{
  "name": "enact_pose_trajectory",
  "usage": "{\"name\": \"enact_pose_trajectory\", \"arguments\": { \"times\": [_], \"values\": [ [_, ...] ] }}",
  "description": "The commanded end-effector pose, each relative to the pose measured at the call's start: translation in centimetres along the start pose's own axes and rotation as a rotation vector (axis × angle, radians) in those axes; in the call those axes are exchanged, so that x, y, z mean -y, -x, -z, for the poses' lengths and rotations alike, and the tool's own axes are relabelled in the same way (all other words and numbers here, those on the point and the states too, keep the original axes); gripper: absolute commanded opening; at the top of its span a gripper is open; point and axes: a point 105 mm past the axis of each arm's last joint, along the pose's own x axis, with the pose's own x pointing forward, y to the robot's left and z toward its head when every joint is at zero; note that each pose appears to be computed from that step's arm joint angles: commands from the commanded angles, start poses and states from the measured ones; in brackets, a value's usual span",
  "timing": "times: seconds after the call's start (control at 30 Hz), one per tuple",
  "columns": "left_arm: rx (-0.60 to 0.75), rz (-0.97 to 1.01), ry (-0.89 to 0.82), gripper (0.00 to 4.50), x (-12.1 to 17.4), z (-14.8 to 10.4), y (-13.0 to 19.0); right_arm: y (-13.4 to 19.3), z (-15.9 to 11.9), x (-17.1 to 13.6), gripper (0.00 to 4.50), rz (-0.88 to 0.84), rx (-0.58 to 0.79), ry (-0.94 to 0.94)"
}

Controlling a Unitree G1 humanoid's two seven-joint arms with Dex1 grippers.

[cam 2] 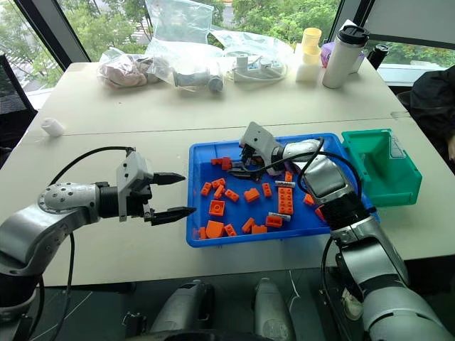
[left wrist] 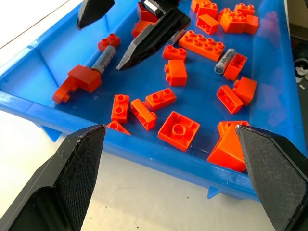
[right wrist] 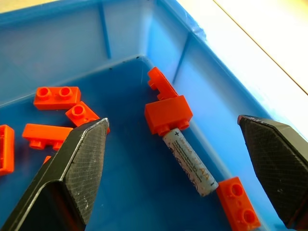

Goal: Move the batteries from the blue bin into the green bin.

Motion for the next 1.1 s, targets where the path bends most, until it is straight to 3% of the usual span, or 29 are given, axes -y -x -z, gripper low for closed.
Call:
{"name": "enact_pose_trajectory", "arguments": {
  "times": [0.03, 0.1, 0.2, 0.43, 0.57, 0.73, 0.83, 0.93, 1.1],
  "values": [
    [0.025, -0.032, -0.038, 4.50, -0.1, -1.0, 0.6, -0.7, 0.6, 0.2, 4.43, -0.062, -0.071, 0.046],
    [0.026, -0.040, -0.038, 4.50, -0.2, -1.1, 0.8, -1.1, 1.3, 0.3, 4.43, -0.084, -0.125, 0.065],
    [0.027, -0.053, -0.042, 4.50, -0.3, -1.1, 0.9, -1.6, 2.2, 0.8, 3.59, -0.075, -0.190, 0.072],
    [0.025, -0.057, -0.042, 4.50, -0.2, -1.1, 1.0, -1.7, 2.2, 1.0, 0.02, -0.065, -0.205, 0.074],
    [0.022, -0.045, -0.040, 4.50, -0.2, -1.1, 0.9, -1.2, 2.0, 1.1, 0.01, -0.046, -0.192, 0.079],
    [0.088, -0.022, -0.026, 4.50, -0.3, -1.9, 0.4, 2.0, -1.4, 3.1, 0.01, 0.122, -0.018, -0.017],
    [0.192, -0.015, -0.008, 4.50, -0.8, -3.4, -0.6, 6.0, -3.7, 4.5, 0.01, 0.283, 0.131, -0.116],
    [0.279, 0.005, -0.011, 4.50, -1.4, -5.0, -2.4, 12.3, -4.6, 6.4, 0.01, 0.534, 0.285, -0.220],
    [0.347, 0.096, -0.035, 4.50, -1.2, -6.8, -4.9, 21.0, -0.8, 7.6, 0.01, 0.907, 0.250, -0.338]
  ]
}}
